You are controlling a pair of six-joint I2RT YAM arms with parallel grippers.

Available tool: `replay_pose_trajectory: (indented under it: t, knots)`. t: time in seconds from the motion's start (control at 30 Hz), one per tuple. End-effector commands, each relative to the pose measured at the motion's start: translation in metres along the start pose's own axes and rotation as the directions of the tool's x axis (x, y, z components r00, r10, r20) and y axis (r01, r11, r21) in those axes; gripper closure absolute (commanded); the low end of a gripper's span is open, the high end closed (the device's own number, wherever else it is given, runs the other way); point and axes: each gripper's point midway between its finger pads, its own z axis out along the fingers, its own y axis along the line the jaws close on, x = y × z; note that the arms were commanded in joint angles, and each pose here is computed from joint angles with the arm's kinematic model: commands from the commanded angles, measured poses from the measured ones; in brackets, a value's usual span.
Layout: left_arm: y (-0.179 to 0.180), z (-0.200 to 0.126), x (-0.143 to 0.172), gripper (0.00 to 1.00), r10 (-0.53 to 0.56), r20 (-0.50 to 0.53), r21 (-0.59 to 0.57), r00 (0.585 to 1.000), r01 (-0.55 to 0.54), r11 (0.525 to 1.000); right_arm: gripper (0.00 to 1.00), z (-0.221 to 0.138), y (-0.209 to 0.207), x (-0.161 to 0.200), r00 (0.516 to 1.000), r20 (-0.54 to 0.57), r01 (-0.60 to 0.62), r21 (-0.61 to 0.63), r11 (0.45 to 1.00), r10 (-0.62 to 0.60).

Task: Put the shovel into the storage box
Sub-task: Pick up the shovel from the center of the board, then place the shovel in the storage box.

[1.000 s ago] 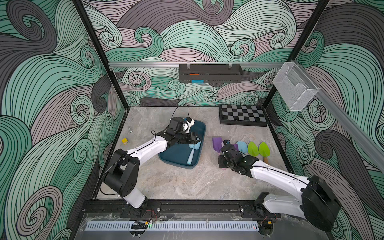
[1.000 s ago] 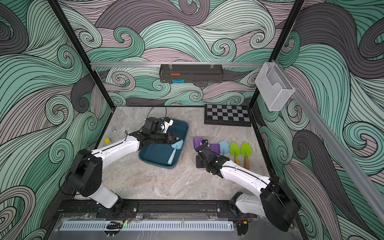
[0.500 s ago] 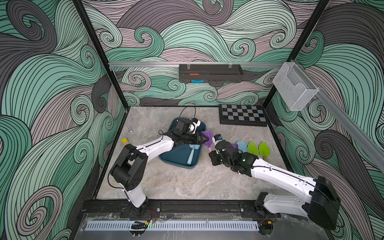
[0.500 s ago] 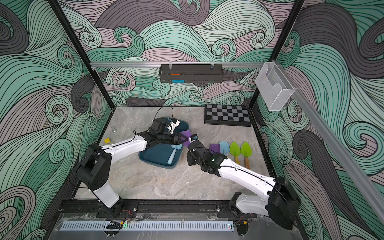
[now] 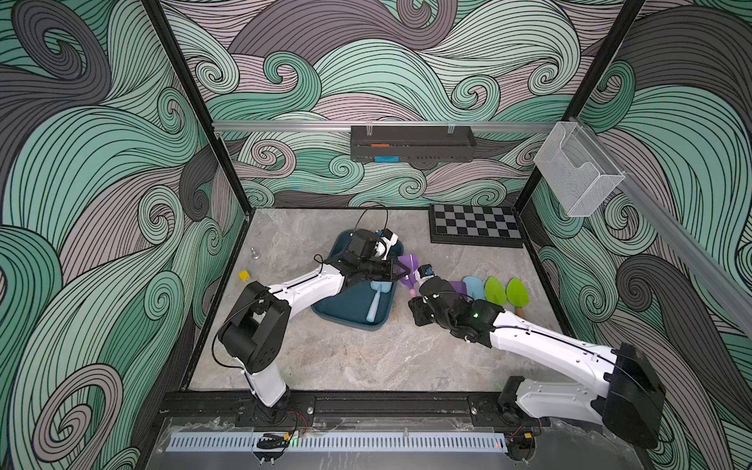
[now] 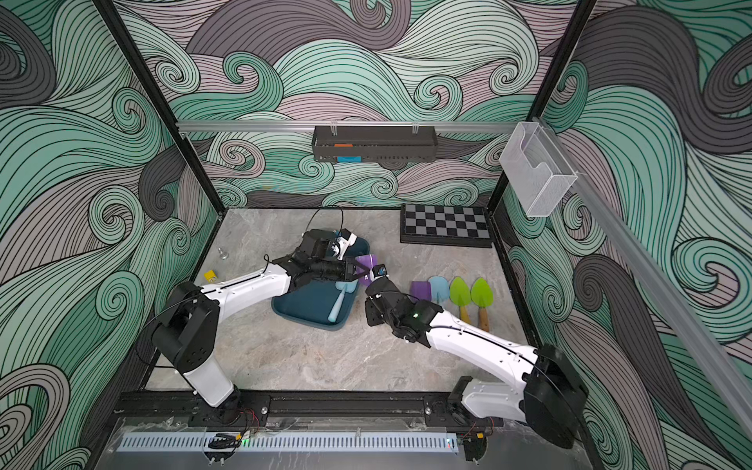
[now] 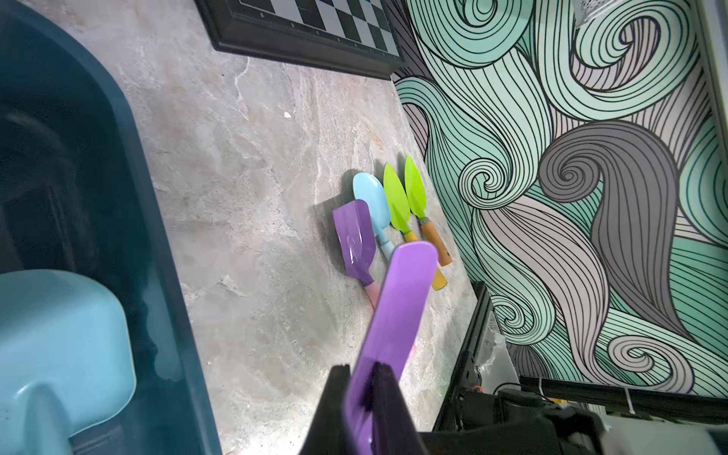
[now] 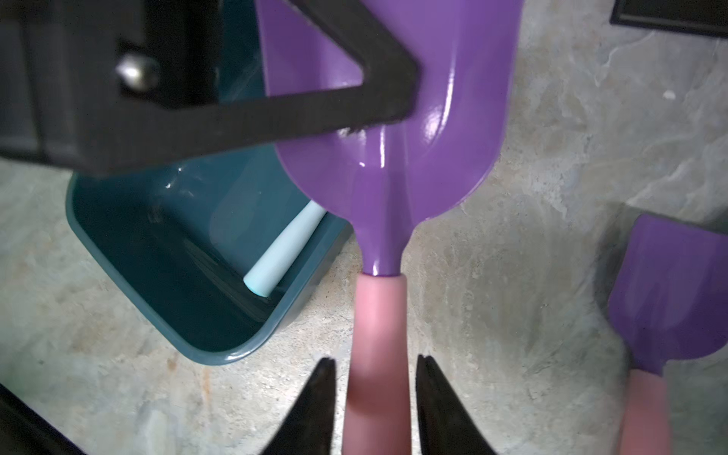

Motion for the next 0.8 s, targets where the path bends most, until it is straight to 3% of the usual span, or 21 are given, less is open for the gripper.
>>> replay_pose_trajectory:
  t: [0.0, 0.07, 0.17, 0.3, 0.47, 0.77]
  knots:
    - [-0.012, -0.005, -0.015, 1.0, 0.069, 0.033, 0.02, 0.997, -0.069, 0.997, 0.31, -0.009, 0.005, -0.014, 0.999, 0.052, 0.018, -0.014, 1.0, -0.018]
    - [-0.014, -0.011, -0.022, 1.0, 0.09, 0.027, 0.014, 0.996, -0.09, 0.996, 0.23, -0.014, 0.006, -0.015, 0.998, 0.065, 0.026, -0.024, 0.999, -0.025]
    - [-0.017, -0.03, -0.037, 1.0, 0.141, 0.0, 0.024, 0.99, -0.141, 0.99, 0.22, -0.025, 0.003, -0.015, 0.995, 0.091, 0.028, -0.033, 0.999, -0.025]
    - [-0.008, -0.063, -0.049, 1.0, 0.233, -0.108, 0.0, 0.966, -0.234, 0.972, 0.21, -0.037, -0.021, -0.009, 0.994, 0.109, 0.026, 0.041, 0.999, -0.03]
    - [0.051, -0.097, -0.053, 1.0, 0.243, -0.202, -0.213, 0.949, -0.285, 0.935, 0.19, -0.035, -0.049, 0.01, 0.997, 0.073, -0.021, 0.097, 0.995, 0.014]
    - [0.118, -0.093, -0.038, 1.0, 0.222, -0.335, -0.301, 0.916, -0.327, 0.896, 0.21, -0.035, -0.096, 0.027, 0.992, 0.031, -0.124, 0.223, 0.967, 0.12]
